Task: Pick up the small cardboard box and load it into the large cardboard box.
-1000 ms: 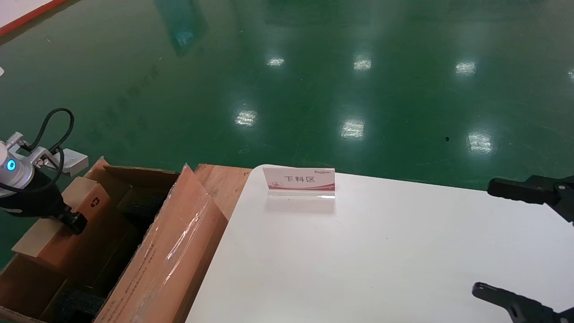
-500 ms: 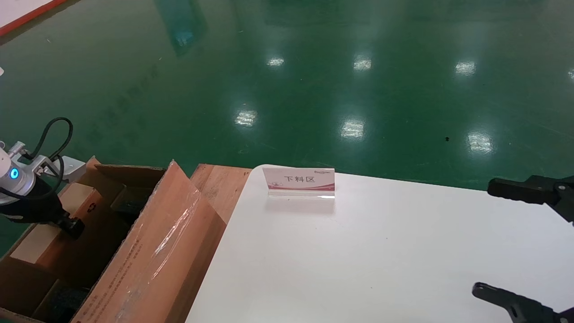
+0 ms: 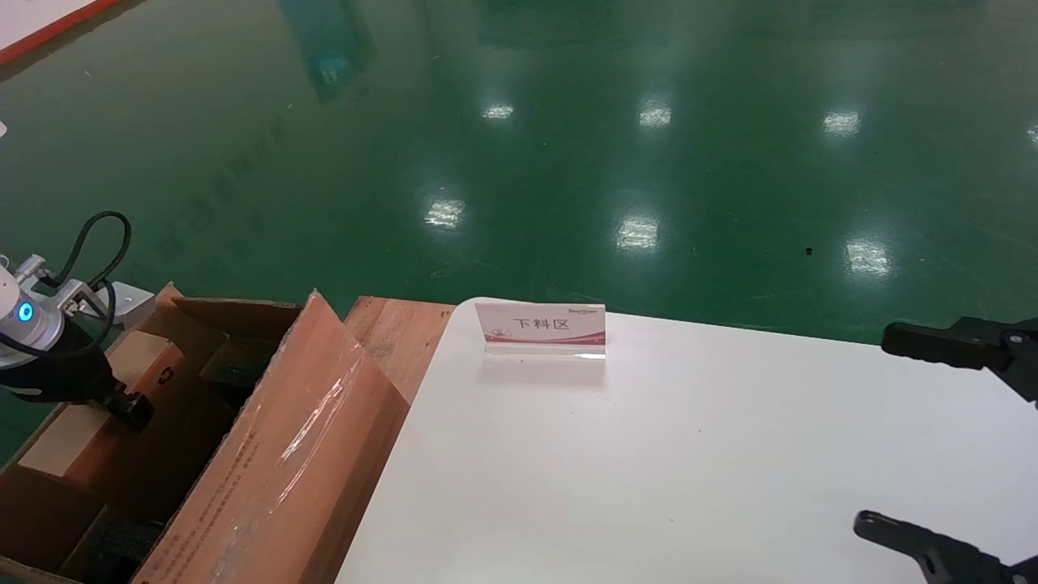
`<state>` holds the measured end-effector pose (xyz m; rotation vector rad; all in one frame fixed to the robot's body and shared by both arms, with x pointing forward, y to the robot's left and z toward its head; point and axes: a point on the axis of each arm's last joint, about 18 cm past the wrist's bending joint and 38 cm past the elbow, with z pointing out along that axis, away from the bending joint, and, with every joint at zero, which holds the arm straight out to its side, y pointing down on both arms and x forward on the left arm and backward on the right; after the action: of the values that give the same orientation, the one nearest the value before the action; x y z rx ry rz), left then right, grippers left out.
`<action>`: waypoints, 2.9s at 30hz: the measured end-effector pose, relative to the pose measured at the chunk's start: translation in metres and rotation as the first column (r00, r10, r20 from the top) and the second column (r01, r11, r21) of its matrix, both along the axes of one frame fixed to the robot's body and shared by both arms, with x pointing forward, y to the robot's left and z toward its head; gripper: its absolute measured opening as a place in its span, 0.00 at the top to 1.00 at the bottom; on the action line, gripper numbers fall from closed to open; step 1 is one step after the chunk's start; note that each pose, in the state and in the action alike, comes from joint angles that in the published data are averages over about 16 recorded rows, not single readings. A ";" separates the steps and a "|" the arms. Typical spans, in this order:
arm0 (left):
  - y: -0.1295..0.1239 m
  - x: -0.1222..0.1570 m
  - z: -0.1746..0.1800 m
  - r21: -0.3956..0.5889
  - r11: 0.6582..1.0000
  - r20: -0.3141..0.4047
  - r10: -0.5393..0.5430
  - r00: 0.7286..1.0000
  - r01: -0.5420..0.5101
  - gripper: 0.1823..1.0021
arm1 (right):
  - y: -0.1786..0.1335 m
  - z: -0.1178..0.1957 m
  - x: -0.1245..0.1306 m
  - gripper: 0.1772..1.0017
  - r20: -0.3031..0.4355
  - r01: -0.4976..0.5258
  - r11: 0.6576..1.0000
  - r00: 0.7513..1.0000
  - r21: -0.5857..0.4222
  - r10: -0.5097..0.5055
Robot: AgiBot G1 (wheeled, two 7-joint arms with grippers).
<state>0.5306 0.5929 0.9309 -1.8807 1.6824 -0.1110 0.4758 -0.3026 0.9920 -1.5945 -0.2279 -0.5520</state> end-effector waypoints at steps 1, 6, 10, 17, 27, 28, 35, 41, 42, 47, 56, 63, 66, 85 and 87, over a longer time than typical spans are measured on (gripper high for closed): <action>0.000 0.000 0.000 0.000 1.000 0.000 0.000 1.000 0.000 0.73 | 0.000 0.000 0.000 0.00 0.000 0.000 1.000 1.000 0.000 0.000; 0.000 0.000 0.000 -0.001 1.000 0.000 0.000 1.000 0.000 0.69 | 0.000 0.000 0.000 0.00 0.000 0.000 1.000 1.000 0.000 0.000; -0.001 0.000 0.000 -0.001 1.000 0.000 0.000 1.000 0.000 0.64 | 0.000 0.000 0.000 0.00 0.000 0.000 1.000 1.000 0.000 0.000; -0.001 0.000 0.001 -0.001 1.000 0.002 -0.002 1.000 0.002 0.50 | 0.000 0.000 0.000 0.00 0.000 0.000 1.000 1.000 0.000 0.000; -0.010 0.000 0.016 -0.001 0.997 0.065 -0.082 0.995 0.082 0.26 | 0.000 0.000 0.000 0.00 0.000 0.000 1.000 1.000 0.000 0.000; -0.012 0.000 0.018 -0.001 0.995 0.077 -0.097 0.992 0.098 0.24 | 0.000 0.000 0.000 0.00 0.000 0.000 1.000 1.000 0.000 0.000; -0.036 -0.009 0.041 0.011 0.966 0.189 -0.256 0.948 0.259 0.10 | 0.000 0.000 0.000 0.00 0.000 0.000 1.000 1.000 0.000 0.000; -0.066 -0.025 0.056 0.017 0.904 0.292 -0.414 0.862 0.428 0.04 | 0.000 0.000 0.000 0.00 0.000 0.000 1.000 1.000 0.000 0.000; -0.071 -0.028 0.058 0.017 0.890 0.307 -0.439 0.845 0.456 0.03 | 0.000 0.000 0.000 0.00 0.000 0.000 1.000 1.000 0.000 0.000; -0.094 -0.043 0.064 0.017 0.812 0.372 -0.546 0.750 0.583 0.01 | 0.000 0.000 0.000 0.00 0.000 0.000 1.000 1.000 0.000 0.000; -0.124 -0.056 0.072 0.002 0.682 0.436 -0.659 0.613 0.731 0.00 | 0.000 0.000 0.000 0.00 0.000 0.001 1.000 1.000 0.001 -0.001; -0.148 -0.054 0.082 0.028 0.589 0.438 -0.733 0.520 0.807 0.00 | 0.000 0.000 0.000 0.00 0.000 0.001 1.000 1.000 0.001 -0.001; -0.161 -0.051 0.086 0.047 0.541 0.430 -0.769 0.472 0.839 0.00 | 0.000 0.000 0.000 0.00 0.000 0.001 1.000 1.000 0.001 -0.001; -0.246 -0.034 0.094 0.146 0.152 0.440 -0.895 0.074 0.978 0.00 | 0.000 0.000 0.000 0.00 0.000 0.001 1.000 1.000 0.001 -0.001; -0.253 -0.034 0.094 0.157 0.110 0.449 -0.893 0.029 0.982 0.00 | 0.000 0.000 0.000 0.00 0.000 0.001 1.000 1.000 0.001 -0.001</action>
<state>0.4965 0.3394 1.0247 -0.2862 2.2934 -1.2227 0.4761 -0.3029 0.9923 -1.5935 -0.2274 -0.5528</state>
